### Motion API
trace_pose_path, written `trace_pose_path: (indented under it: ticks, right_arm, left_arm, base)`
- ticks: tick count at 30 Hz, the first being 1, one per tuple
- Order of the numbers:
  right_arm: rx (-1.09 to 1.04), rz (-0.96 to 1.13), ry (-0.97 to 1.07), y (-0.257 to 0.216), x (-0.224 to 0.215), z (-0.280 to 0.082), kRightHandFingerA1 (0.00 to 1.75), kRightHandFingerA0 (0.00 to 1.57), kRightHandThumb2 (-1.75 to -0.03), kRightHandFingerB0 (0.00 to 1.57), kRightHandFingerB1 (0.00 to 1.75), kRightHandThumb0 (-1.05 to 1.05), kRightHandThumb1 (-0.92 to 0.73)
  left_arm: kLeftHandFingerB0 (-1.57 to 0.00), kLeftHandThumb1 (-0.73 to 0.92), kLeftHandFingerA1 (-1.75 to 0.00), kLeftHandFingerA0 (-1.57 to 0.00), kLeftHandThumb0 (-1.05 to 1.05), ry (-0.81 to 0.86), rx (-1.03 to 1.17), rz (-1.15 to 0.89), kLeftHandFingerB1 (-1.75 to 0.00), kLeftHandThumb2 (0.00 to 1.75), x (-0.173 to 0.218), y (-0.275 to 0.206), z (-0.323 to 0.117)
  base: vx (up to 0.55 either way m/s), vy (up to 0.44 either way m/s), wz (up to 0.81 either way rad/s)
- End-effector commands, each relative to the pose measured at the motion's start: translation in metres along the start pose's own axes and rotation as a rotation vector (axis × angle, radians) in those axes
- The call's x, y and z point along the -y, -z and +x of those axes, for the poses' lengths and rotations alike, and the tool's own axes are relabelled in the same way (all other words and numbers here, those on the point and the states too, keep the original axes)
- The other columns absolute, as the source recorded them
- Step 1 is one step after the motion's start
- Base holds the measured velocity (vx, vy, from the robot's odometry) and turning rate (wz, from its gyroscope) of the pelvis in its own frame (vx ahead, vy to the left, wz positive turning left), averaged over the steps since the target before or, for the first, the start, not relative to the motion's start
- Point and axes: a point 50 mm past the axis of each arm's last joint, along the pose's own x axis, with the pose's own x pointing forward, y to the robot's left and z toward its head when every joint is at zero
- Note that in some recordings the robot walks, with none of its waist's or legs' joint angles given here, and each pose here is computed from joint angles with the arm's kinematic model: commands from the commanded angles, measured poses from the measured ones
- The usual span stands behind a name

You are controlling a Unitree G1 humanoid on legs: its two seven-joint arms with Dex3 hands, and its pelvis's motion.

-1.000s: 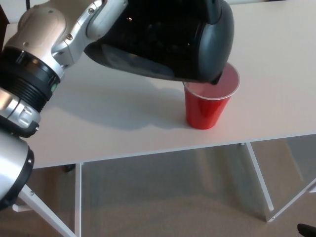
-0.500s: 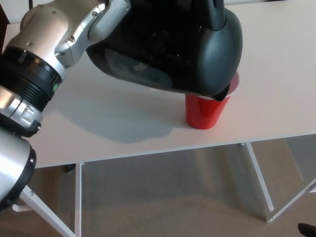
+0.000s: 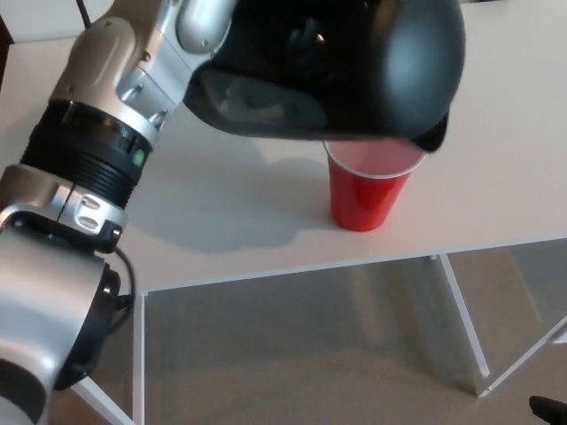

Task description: The robot walk towards a table in front and uses its left hand to pick up the pot from the base and pour water to the cup on the right hand side

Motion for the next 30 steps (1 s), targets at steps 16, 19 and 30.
trace_pose_path:
  ticks: [16,19,30]
  right_arm:
    - [-0.028,0.050,0.026,0.008,0.007,-0.005,0.58,0.37,-0.86,0.19,0.49,-0.16,-0.41]
    - [-0.039,0.039,0.021,0.011,0.006,-0.005,0.41,0.45,-0.57,0.32,0.34,-0.20,-0.58]
    - [-0.036,0.050,0.016,0.008,0.004,-0.002,0.41,0.47,-0.57,0.32,0.35,-0.20,-0.58]
  left_arm:
    - [-0.56,0.59,-1.75,-0.74,-0.09,-0.523,-1.083,-1.006,-1.75,0.54,-0.046,0.136,-0.073]
    - [-0.63,0.61,-1.75,-0.75,-0.10,-0.620,-1.218,-1.108,-1.44,0.57,-0.035,0.145,-0.106]
    - [-0.64,0.63,-1.75,-0.79,-0.11,-0.631,-1.376,-1.141,-1.51,0.58,-0.005,0.147,-0.158]
  base:
    - [0.00,0.000,0.00]
    - [0.00,0.000,0.00]
    - [0.00,0.000,0.00]
